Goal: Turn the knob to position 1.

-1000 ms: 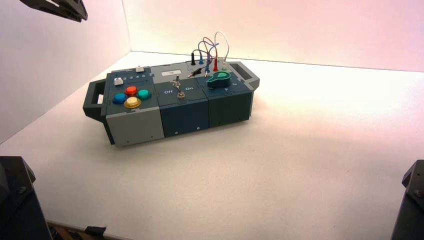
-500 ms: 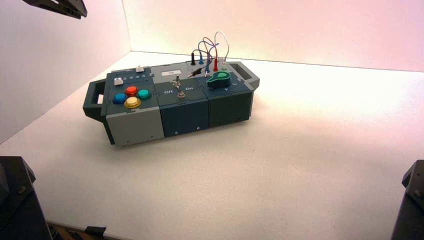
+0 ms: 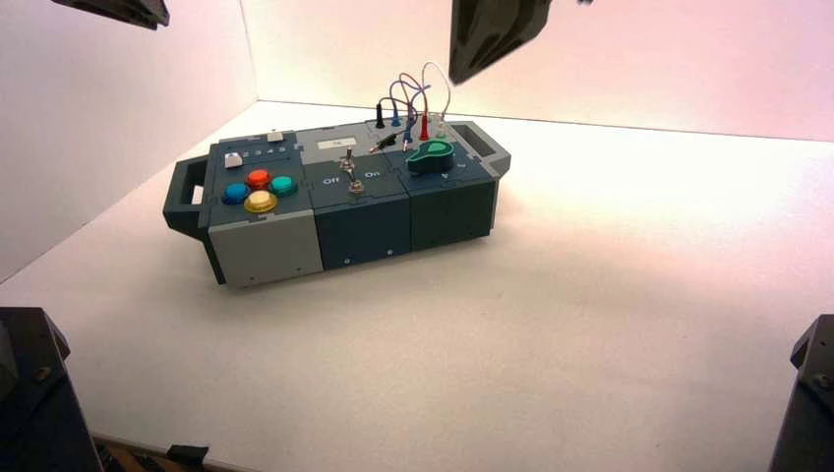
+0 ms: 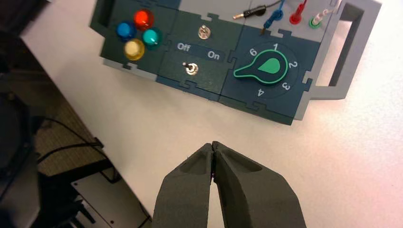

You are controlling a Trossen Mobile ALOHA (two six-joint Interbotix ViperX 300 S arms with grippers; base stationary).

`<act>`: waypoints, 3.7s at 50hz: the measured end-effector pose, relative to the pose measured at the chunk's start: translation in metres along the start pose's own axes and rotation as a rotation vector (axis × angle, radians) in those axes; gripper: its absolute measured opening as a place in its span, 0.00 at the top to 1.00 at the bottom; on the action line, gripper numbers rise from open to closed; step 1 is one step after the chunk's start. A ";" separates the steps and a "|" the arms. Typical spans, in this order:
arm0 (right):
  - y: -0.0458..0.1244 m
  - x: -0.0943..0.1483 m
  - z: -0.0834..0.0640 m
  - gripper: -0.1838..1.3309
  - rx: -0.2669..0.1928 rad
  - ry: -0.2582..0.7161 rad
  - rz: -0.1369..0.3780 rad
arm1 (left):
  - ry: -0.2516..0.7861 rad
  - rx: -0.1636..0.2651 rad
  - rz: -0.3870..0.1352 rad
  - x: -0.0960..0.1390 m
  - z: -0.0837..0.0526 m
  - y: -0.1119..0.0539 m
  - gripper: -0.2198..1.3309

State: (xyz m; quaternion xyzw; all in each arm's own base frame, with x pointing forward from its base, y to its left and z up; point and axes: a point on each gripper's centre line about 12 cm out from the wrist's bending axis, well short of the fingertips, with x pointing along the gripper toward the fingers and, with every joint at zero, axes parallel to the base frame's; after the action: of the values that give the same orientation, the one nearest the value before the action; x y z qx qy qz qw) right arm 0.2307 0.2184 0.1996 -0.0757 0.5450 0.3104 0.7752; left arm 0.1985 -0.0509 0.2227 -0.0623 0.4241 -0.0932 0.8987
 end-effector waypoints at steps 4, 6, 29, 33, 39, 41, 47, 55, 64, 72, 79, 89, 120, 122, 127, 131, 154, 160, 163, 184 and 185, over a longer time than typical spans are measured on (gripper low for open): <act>-0.002 0.010 0.000 0.97 0.003 0.019 -0.007 | -0.002 0.000 0.000 0.000 0.000 0.000 0.72; -0.003 0.015 0.000 0.97 0.004 0.030 -0.011 | -0.003 -0.001 -0.001 -0.001 0.000 0.000 0.72; -0.013 0.062 0.015 0.97 0.007 0.074 -0.045 | -0.008 -0.006 -0.002 -0.003 -0.001 0.000 0.72; -0.016 0.068 0.019 0.97 0.011 0.078 -0.049 | -0.009 -0.004 -0.003 -0.004 -0.001 0.000 0.72; -0.021 0.077 0.023 0.97 0.016 0.085 -0.058 | -0.007 -0.005 -0.003 -0.003 -0.002 0.000 0.72; -0.022 0.080 0.024 0.97 0.017 0.088 -0.062 | -0.007 -0.003 -0.003 -0.003 -0.002 0.000 0.72; -0.027 0.086 0.023 0.97 0.024 0.097 -0.070 | -0.009 -0.004 -0.004 -0.004 -0.002 0.000 0.72; -0.031 0.095 0.023 0.97 0.030 0.115 -0.075 | -0.011 -0.005 -0.003 -0.004 -0.002 0.000 0.72; -0.032 0.104 0.025 0.97 0.031 0.129 -0.076 | -0.009 -0.004 -0.004 -0.004 -0.002 0.000 0.72; -0.033 0.108 0.029 0.97 0.031 0.132 -0.077 | -0.007 -0.006 -0.004 -0.004 -0.002 0.000 0.72; -0.033 0.113 0.033 0.97 0.030 0.136 -0.076 | -0.007 -0.004 -0.004 -0.004 -0.002 0.000 0.72; -0.033 0.119 0.039 0.97 0.029 0.140 -0.075 | -0.004 -0.004 -0.003 -0.004 -0.003 0.000 0.72; -0.032 0.127 0.061 0.97 0.016 0.122 -0.072 | -0.003 -0.005 -0.003 -0.003 -0.004 0.000 0.72; -0.032 0.128 0.061 0.97 0.019 0.124 -0.072 | -0.003 -0.006 -0.003 -0.003 -0.004 0.000 0.72; -0.034 0.129 0.063 0.97 0.019 0.123 -0.073 | -0.003 -0.006 -0.003 -0.003 -0.004 0.000 0.72; -0.036 0.130 0.064 0.97 0.018 0.123 -0.078 | -0.003 -0.005 -0.003 -0.003 -0.004 0.000 0.72; -0.045 0.125 0.077 0.97 0.021 0.105 -0.090 | -0.003 -0.005 -0.003 -0.003 -0.004 0.000 0.72; -0.045 0.128 0.077 0.97 0.021 0.112 -0.090 | -0.003 -0.005 -0.003 -0.003 -0.004 0.000 0.72; -0.046 0.130 0.077 0.97 0.020 0.114 -0.090 | -0.003 -0.005 -0.003 -0.003 -0.004 0.000 0.72; -0.046 0.132 0.085 0.97 0.014 0.111 -0.094 | 0.000 -0.002 -0.002 -0.003 -0.004 0.000 0.72; -0.046 0.132 0.085 0.97 0.015 0.113 -0.093 | -0.001 -0.002 -0.003 -0.003 -0.004 0.000 0.72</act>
State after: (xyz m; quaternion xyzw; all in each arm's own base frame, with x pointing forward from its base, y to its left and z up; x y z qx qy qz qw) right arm 0.3526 0.2728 0.1047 -0.1125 0.5860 0.2652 0.7573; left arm 0.1937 -0.0502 0.2225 -0.0637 0.4235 -0.0940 0.8987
